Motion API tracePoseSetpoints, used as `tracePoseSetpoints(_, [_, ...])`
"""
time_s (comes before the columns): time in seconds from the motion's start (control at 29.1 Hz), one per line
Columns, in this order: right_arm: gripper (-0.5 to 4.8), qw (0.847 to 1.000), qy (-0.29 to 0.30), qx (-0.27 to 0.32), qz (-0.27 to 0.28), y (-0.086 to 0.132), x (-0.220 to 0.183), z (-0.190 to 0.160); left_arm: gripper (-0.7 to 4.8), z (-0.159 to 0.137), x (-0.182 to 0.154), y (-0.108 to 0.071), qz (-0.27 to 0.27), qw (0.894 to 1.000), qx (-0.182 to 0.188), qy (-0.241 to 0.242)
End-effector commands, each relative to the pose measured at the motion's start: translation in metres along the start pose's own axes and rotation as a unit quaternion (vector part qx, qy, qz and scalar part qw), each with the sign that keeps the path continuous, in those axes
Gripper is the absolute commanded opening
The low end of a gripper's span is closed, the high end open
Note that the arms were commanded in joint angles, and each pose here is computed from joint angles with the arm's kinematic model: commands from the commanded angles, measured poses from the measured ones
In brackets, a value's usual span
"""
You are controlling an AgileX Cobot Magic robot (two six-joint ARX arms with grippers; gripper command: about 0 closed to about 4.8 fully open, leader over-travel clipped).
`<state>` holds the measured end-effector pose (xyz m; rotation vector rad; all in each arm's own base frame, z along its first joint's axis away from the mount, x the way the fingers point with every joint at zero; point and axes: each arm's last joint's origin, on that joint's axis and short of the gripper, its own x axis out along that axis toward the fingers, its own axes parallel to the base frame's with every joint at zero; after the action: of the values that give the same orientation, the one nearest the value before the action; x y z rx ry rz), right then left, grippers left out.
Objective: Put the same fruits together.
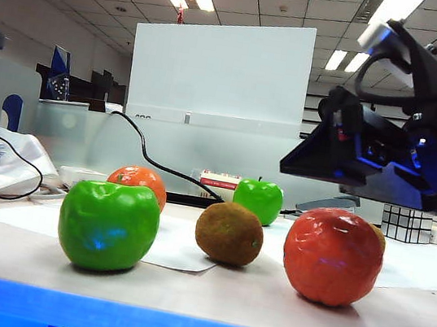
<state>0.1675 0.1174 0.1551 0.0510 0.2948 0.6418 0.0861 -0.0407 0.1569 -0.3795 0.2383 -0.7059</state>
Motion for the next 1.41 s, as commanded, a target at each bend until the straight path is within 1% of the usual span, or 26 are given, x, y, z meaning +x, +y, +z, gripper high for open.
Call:
tracePoseSetpoints(0.03, [4.79,1.0,0.014,-0.011,-0.01,0.0,-0.001,-0.002,4.79,0.001,0.0,-0.001,-0.004,1.0,0.002,-0.002])
tracePoseSetpoints(0.14, [4.79,0.998,0.058,-0.005,-0.014,-0.001,-0.001,-0.01,4.79,0.001,0.0,-0.001,-0.004,1.0,0.002,-0.002])
tracePoseSetpoints(0.34, [4.79,0.995,0.093,-0.004,-0.03,-0.003,-0.002,-0.017,4.79,0.001,0.0,-0.001,-0.004,1.0,0.002,-0.002])
tracePoseSetpoints(0.58, [4.79,0.991,0.129,-0.003,-0.034,-0.004,-0.003,-0.025,4.79,0.001,0.0,-0.001,-0.003,1.0,0.002,-0.002])
tracePoseSetpoints(0.65, [4.79,0.991,0.131,-0.003,-0.034,-0.004,-0.003,-0.025,4.79,0.001,0.0,-0.001,-0.003,1.0,0.002,-0.002])
tracePoseSetpoints(0.69, [4.12,0.991,0.129,-0.003,-0.034,-0.004,-0.003,-0.025,4.79,0.001,0.0,-0.001,-0.003,1.0,0.002,-0.002])
tracePoseSetpoints(0.75, [2.61,0.991,0.127,-0.006,-0.035,-0.004,-0.003,-0.024,4.79,0.001,0.0,-0.001,-0.003,1.0,0.001,-0.002])
tracePoseSetpoints(0.79, [1.77,0.991,0.126,-0.008,-0.035,-0.004,-0.003,-0.024,4.79,0.001,0.0,-0.001,-0.003,1.0,0.001,-0.002])
tracePoseSetpoints(0.82, [1.46,0.992,0.124,-0.009,-0.034,-0.004,-0.003,-0.024,4.79,0.001,0.0,-0.001,-0.003,1.0,0.001,-0.002])
tracePoseSetpoints(0.86, [1.45,0.992,0.122,-0.009,-0.034,-0.004,-0.003,-0.023,4.79,0.001,0.0,-0.001,-0.002,1.0,0.001,-0.002])
tracePoseSetpoints(0.89, [1.06,0.992,0.118,-0.009,-0.034,-0.004,-0.003,-0.023,4.79,0.001,0.0,-0.001,-0.003,1.0,0.001,-0.002])
tracePoseSetpoints(0.93, [0.57,0.993,0.117,-0.009,-0.034,-0.003,-0.003,-0.022,4.79,0.001,0.0,-0.001,-0.002,1.0,0.002,-0.002])
tracePoseSetpoints(0.96, [-0.09,0.994,0.107,-0.009,-0.032,-0.003,-0.002,-0.021,4.79,0.001,0.0,-0.001,-0.002,1.0,0.002,-0.002])
tracePoseSetpoints(1.0, [-0.08,0.994,0.101,-0.009,-0.031,-0.003,-0.002,-0.019,4.79,0.001,0.0,-0.001,-0.002,1.0,0.001,-0.002])
tracePoseSetpoints(1.03, [-0.08,0.997,0.076,-0.01,-0.028,-0.003,-0.001,-0.014,4.79,0.001,0.0,-0.001,-0.002,1.0,0.002,-0.002])
tracePoseSetpoints(1.06, [-0.08,0.997,0.065,-0.011,-0.027,-0.002,0.0,-0.011,4.79,0.001,0.0,-0.001,-0.002,1.0,0.002,-0.002])
tracePoseSetpoints(1.1, [-0.08,0.999,0.041,-0.011,-0.024,-0.001,0.002,-0.002,4.79,0.001,0.0,-0.001,-0.002,1.0,0.001,-0.002])
tracePoseSetpoints(1.13, [-0.08,0.999,0.032,-0.012,-0.021,0.0,0.004,0.004,4.79,0.001,0.0,-0.001,-0.002,1.0,0.001,-0.002])
tracePoseSetpoints(1.17, [-0.08,1.0,0.011,-0.014,0.004,0.003,0.009,0.02,4.79,0.001,0.0,-0.001,-0.002,1.0,0.001,-0.001])
tracePoseSetpoints(1.2, [-0.08,1.0,0.004,-0.021,0.018,0.004,0.013,0.028,4.79,0.001,0.0,-0.001,-0.002,1.0,0.001,-0.001])
tracePoseSetpoints(1.24, [-0.08,0.998,-0.004,-0.049,0.047,0.008,0.024,0.048,4.79,0.001,0.0,-0.001,-0.002,1.0,0.001,-0.002])
tracePoseSetpoints(1.3, [-0.08,0.995,-0.002,-0.073,0.062,0.011,0.044,0.073,4.79,0.001,0.0,-0.001,-0.002,1.0,0.003,-0.001])
tracePoseSetpoints(1.34, [-0.08,0.994,-0.002,-0.079,0.076,0.012,0.058,0.087,4.79,0.001,0.0,-0.001,-0.002,1.0,0.003,-0.002])
tracePoseSetpoints(1.41, [-0.08,0.99,0.005,-0.079,0.114,0.015,0.085,0.104,4.79,0.001,0.0,0.0,-0.001,1.0,0.003,-0.002])
